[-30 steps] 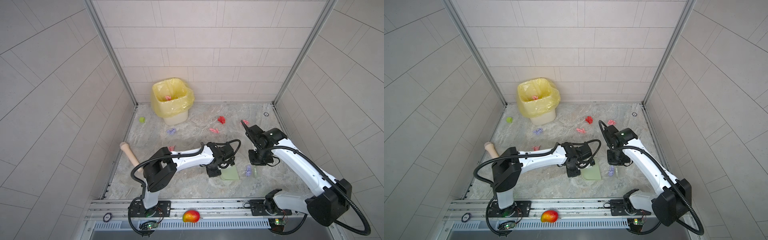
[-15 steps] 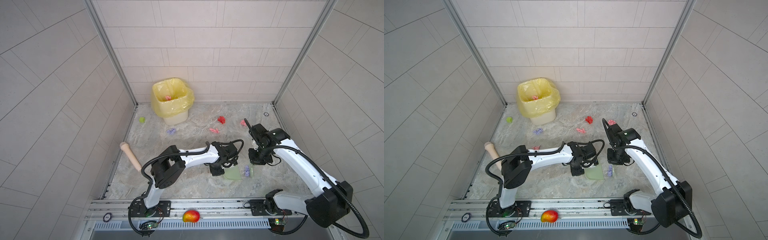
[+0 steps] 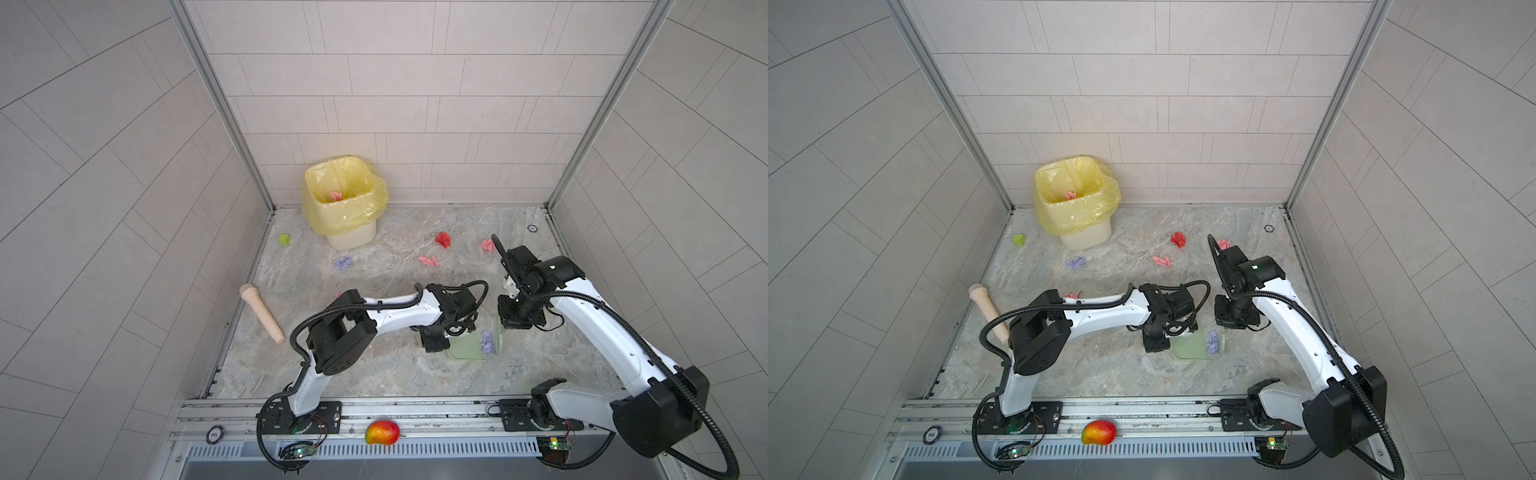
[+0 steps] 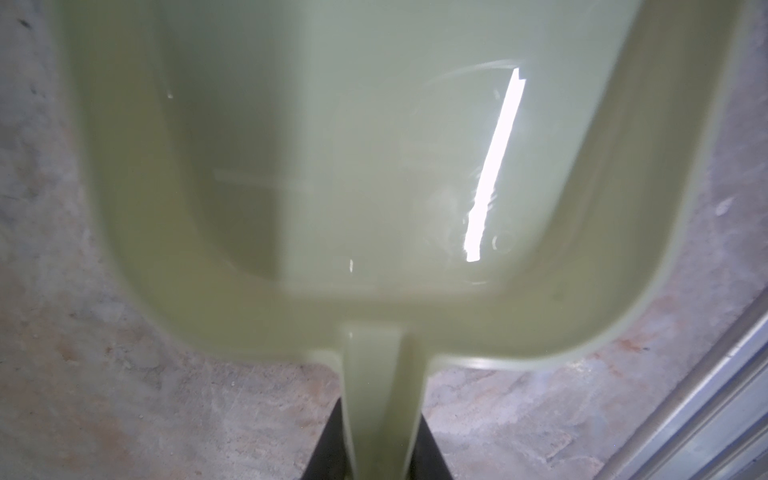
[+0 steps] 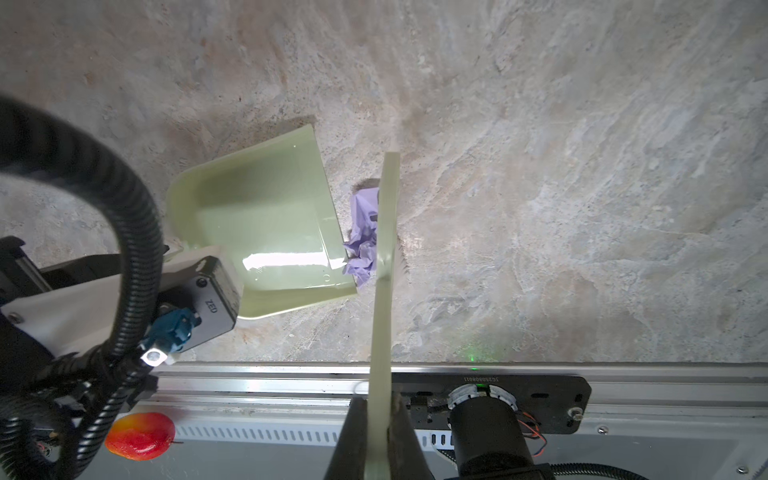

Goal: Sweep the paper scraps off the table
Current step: 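Sweep the purple scrap into the dustpan with the brush in the right gripper, then carry the dustpan to the yellow bin with the left gripper while the right draws back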

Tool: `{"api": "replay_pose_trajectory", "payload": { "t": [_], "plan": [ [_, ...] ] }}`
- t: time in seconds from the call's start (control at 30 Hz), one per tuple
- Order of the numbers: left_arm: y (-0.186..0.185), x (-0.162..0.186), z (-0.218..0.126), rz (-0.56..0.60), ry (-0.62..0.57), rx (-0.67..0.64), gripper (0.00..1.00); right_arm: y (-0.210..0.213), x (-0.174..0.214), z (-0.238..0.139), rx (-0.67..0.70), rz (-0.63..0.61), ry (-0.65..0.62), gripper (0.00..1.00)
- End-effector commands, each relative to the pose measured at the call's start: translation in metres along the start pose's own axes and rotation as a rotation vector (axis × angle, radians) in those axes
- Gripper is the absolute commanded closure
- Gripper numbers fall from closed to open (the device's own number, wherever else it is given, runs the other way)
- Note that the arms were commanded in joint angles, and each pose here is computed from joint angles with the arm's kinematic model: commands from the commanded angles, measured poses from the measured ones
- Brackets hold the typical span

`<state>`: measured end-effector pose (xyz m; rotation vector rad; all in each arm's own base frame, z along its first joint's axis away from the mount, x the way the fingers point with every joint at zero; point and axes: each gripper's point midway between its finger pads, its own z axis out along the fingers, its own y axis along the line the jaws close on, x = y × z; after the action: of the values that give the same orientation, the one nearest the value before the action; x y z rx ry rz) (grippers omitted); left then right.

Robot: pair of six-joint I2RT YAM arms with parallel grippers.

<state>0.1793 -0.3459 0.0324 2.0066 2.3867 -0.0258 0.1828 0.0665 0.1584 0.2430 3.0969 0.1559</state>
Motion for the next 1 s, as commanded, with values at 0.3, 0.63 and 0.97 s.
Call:
{"api": "replay_pose_trajectory", "payload": {
  "t": [0.3,0.63,0.97],
  "plan": [
    [-0.003,-0.002,-0.002,0.020,0.013,0.021,1.00,0.006,-0.002,0.001,-0.074,0.012,0.006,1.00],
    [-0.002,0.001,0.000,0.017,0.022,0.020,1.00,0.039,0.000,-0.012,-0.217,0.031,-0.030,1.00],
    [-0.001,0.002,0.000,0.012,0.024,0.015,1.00,0.050,0.002,-0.020,-0.309,0.074,-0.061,1.00]
  ]
}}
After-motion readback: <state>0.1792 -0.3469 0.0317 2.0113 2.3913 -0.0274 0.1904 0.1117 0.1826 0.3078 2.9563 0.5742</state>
